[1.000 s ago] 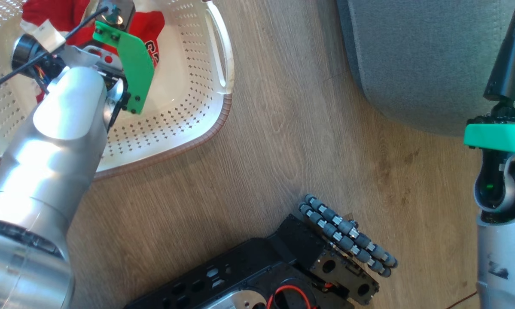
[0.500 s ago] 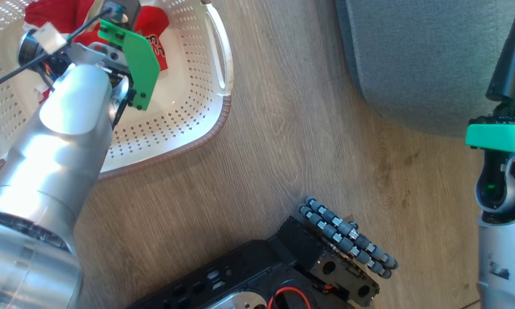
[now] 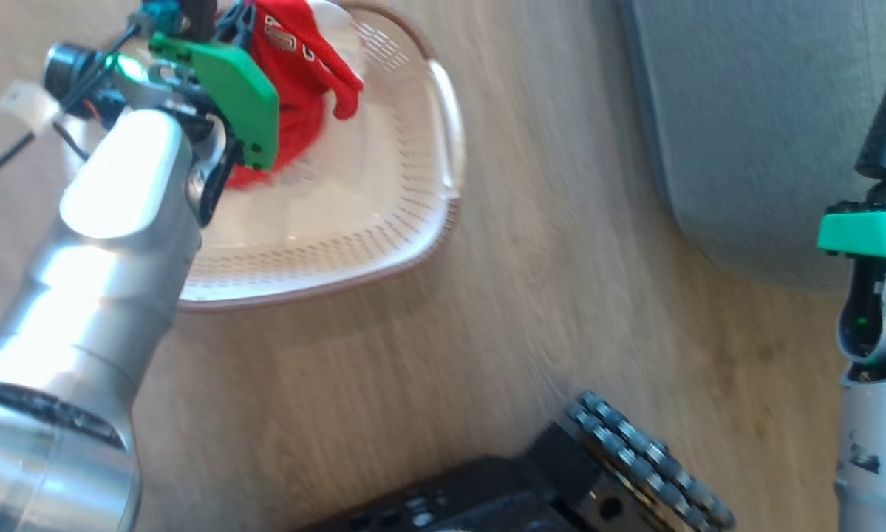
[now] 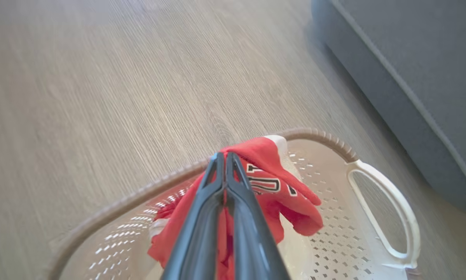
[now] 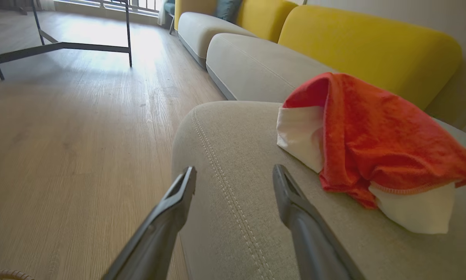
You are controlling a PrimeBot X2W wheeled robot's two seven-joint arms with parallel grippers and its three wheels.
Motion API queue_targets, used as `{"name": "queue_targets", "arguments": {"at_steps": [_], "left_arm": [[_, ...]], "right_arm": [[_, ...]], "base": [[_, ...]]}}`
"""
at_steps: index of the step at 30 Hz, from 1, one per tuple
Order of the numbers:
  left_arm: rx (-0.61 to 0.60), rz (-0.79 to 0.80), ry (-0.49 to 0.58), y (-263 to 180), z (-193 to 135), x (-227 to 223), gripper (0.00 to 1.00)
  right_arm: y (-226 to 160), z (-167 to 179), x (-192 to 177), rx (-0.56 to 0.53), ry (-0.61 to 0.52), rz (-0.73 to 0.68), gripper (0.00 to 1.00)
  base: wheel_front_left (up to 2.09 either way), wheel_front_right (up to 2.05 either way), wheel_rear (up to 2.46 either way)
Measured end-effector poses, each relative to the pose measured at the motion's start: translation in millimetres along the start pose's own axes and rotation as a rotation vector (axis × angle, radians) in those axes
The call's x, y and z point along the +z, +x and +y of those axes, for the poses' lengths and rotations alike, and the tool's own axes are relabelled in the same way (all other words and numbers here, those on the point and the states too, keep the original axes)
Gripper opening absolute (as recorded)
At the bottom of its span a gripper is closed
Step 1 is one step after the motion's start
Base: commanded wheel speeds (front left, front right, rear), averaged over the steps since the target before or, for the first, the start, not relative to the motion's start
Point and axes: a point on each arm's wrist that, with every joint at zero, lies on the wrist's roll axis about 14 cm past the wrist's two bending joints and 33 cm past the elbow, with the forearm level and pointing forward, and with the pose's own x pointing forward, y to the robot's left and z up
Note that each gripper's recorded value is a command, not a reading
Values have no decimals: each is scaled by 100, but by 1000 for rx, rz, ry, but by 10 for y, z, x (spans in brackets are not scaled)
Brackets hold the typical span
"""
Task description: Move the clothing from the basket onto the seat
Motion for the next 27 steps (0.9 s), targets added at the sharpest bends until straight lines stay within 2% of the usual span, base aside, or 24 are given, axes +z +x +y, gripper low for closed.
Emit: {"name": "queue_targets", "arguments": {"at_steps": [5,10,18,23,27], "left_arm": [[75,-130,-27,-490,157,425,0],[157,-248,-32,-1073,257,773,0],[370,-446,-10,-2265,561,1220,0],[456,-547,1,-2932,522,1431,0],[520,-573,25,-3390,490,1428,0]], "right_arm": [[-10,81,263,19,5,-66,100],[-181,128,371,34,19,-73,100],[-428,352,707,109,71,-137,100],[-574,473,905,154,101,-173,100],[-691,547,1031,186,107,-194,100]], "base": [[0,0,0],[0,0,0],[0,0,0],[0,0,0],[0,0,0]]}}
